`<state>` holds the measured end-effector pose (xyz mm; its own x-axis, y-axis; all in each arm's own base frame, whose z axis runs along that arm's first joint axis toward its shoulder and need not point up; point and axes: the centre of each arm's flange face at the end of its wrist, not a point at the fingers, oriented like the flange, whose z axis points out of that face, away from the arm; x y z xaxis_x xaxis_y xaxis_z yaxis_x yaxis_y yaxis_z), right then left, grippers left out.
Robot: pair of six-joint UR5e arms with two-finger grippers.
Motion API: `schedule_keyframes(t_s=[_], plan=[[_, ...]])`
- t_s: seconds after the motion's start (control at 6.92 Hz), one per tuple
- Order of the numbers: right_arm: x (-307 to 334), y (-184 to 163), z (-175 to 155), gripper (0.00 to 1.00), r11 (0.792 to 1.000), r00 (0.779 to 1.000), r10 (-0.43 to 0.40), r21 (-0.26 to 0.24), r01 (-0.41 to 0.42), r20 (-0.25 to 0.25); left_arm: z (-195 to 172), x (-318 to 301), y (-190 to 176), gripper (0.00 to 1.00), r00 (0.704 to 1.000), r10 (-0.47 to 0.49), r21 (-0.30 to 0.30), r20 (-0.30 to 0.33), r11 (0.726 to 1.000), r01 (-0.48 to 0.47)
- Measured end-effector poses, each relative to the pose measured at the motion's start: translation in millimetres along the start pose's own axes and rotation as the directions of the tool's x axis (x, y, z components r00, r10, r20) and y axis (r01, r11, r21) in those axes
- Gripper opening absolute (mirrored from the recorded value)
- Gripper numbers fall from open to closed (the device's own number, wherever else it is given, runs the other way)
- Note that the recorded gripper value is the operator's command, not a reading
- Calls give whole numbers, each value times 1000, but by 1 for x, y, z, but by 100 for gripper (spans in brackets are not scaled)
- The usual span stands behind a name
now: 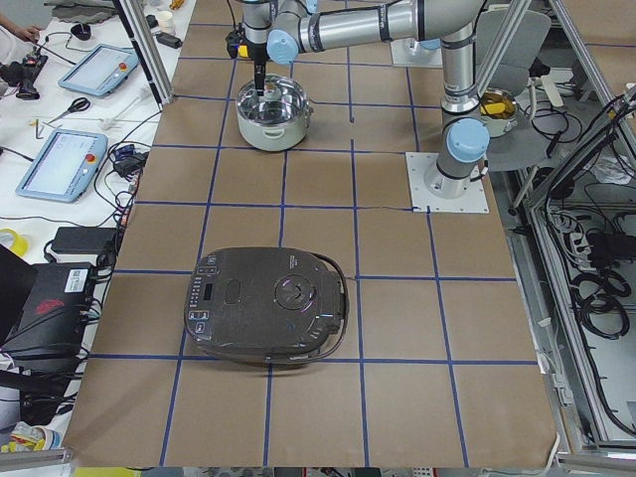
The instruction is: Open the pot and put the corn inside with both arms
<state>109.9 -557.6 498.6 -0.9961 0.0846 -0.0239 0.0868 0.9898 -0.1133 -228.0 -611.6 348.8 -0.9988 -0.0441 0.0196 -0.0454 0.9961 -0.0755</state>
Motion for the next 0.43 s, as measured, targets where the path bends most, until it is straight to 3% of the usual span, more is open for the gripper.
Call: schedule_keyframes(t_s=[0.43], plan=[[0, -69, 92, 100, 1000, 1000, -29, 2, 29, -11, 7, 1, 3, 68, 1000, 7, 20, -8, 1000, -7]])
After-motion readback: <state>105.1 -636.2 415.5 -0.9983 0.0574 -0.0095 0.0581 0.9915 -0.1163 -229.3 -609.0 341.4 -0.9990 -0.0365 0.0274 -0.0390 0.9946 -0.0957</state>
